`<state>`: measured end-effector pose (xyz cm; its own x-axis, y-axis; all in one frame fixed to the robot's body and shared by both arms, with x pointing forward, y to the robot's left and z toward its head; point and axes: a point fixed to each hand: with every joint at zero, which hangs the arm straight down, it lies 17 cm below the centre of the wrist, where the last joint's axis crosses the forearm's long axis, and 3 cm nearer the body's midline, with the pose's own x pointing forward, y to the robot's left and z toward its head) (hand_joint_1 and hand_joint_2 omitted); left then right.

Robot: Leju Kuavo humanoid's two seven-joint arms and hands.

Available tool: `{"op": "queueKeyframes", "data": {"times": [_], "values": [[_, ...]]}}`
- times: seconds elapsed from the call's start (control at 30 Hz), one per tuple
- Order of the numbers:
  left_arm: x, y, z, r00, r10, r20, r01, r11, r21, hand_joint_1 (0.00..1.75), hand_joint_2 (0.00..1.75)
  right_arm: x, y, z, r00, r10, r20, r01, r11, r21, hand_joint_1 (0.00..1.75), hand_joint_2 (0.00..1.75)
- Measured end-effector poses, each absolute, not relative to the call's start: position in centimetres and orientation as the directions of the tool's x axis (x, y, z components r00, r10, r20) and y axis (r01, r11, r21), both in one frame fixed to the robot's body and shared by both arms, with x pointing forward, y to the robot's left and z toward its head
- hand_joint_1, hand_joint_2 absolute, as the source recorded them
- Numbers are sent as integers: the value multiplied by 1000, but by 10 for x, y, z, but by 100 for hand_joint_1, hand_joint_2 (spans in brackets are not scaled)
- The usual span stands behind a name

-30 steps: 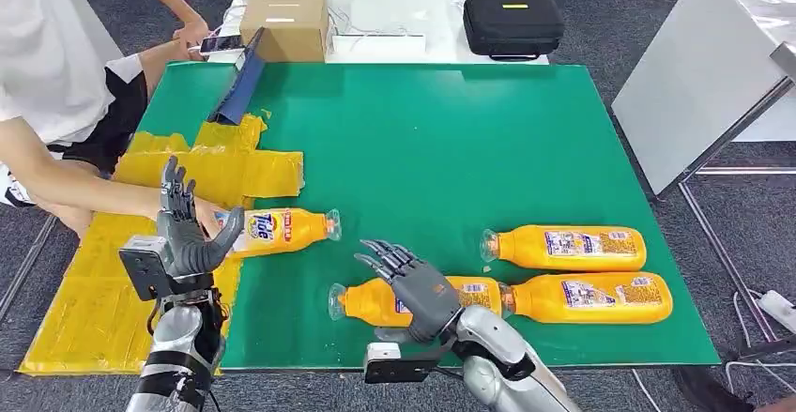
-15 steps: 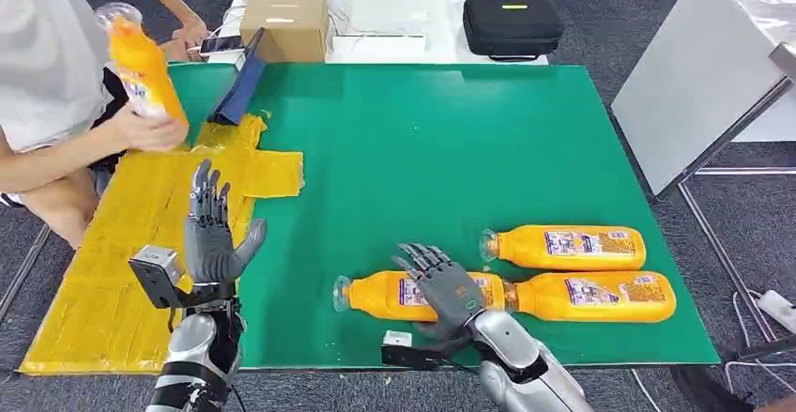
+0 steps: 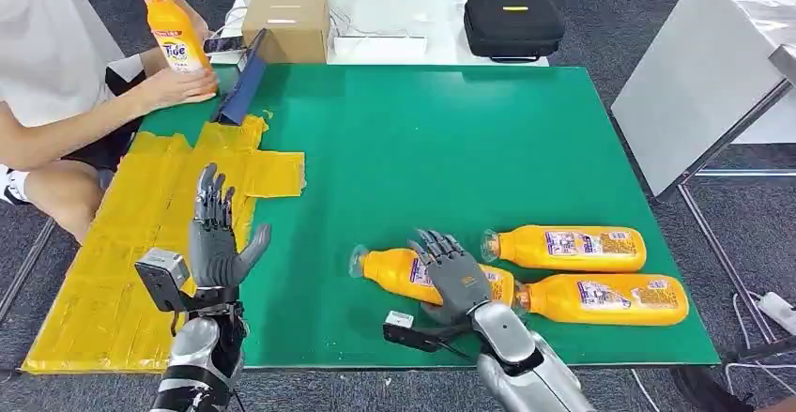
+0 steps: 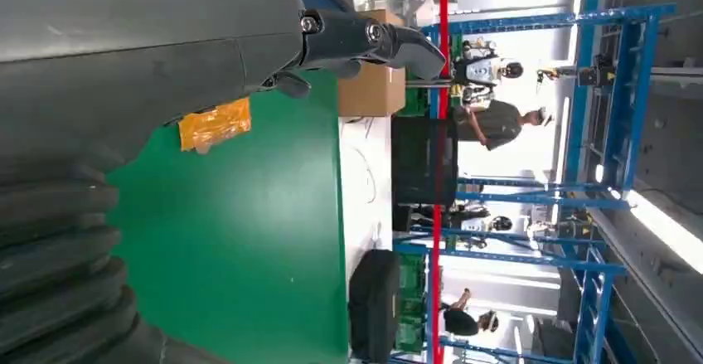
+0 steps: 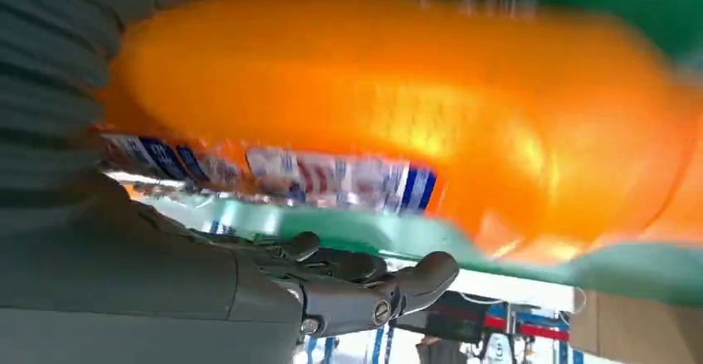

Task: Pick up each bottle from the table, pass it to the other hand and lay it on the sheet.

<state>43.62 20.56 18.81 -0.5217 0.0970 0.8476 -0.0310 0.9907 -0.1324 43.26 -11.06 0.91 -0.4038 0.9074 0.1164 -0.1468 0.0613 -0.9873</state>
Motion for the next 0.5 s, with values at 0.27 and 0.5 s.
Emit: {"op": "queueKeyframes", "data": {"times": [0.27,0.5], "values": [[436,203,189,-521,111,846,-25,989,-145,0,175,436,-110,3,-403,900,167,-196,94,-976,171,175],[436,203,189,-521,118,845,-30,987,-156,0,175,443,-112,2,-396,895,205,-223,123,-967,175,175]]}}
